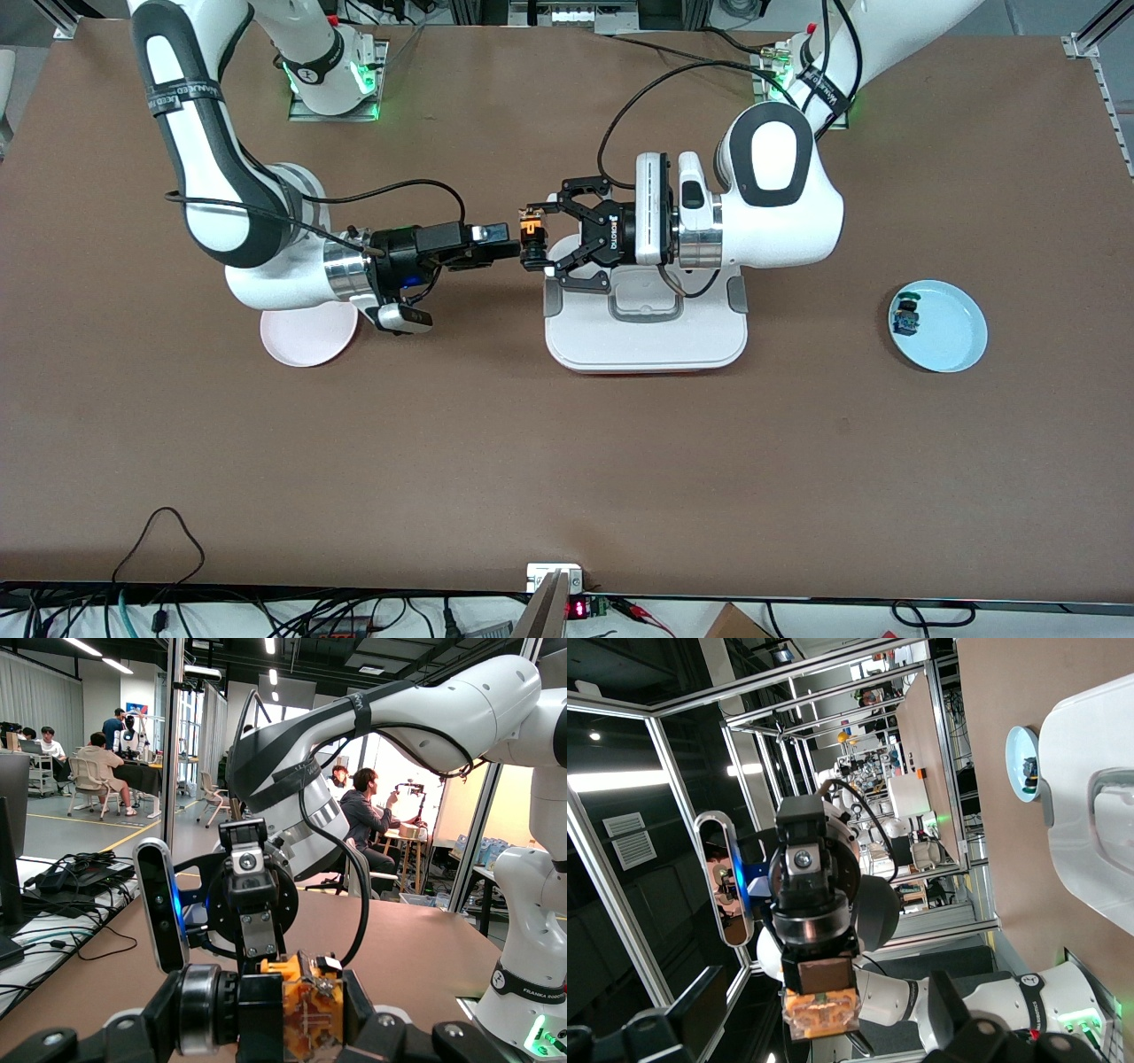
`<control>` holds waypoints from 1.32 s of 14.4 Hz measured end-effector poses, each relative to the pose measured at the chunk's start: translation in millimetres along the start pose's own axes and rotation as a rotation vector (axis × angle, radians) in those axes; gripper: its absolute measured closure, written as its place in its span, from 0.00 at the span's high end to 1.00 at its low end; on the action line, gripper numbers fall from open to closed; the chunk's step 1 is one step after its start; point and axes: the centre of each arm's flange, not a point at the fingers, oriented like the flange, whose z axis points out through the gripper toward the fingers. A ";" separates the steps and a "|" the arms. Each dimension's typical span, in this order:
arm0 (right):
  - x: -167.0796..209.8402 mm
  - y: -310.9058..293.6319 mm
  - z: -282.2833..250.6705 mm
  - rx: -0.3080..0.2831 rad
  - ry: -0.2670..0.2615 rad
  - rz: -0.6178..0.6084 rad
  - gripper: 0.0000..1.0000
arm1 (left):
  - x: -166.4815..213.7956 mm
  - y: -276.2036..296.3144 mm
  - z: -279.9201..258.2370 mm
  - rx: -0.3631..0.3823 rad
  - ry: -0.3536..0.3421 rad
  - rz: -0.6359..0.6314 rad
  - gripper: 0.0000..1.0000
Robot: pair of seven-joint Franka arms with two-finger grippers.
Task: Transfer orange switch to right arm and place
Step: 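Bring the right gripper to the switch held by the left gripper, then grasp the switch with the right gripper and open the left gripper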
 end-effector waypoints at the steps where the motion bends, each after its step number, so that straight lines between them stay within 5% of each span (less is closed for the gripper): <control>1: -0.9 0.6 2.4 -0.001 -0.004 0.001 1.00 | 0.0 0.1 0.2 0.000 0.000 0.000 0.73; 9: -8.3 5.1 22.2 -0.006 -0.036 0.006 0.97 | 0.0 0.2 0.2 0.000 0.000 0.000 0.73; 11: -7.7 4.3 21.7 0.004 -0.030 0.007 0.90 | 0.0 0.2 0.2 0.000 0.000 0.000 0.73; 19: -5.2 2.6 20.1 0.052 0.001 0.019 0.88 | 0.0 0.1 0.2 0.000 0.000 0.000 0.73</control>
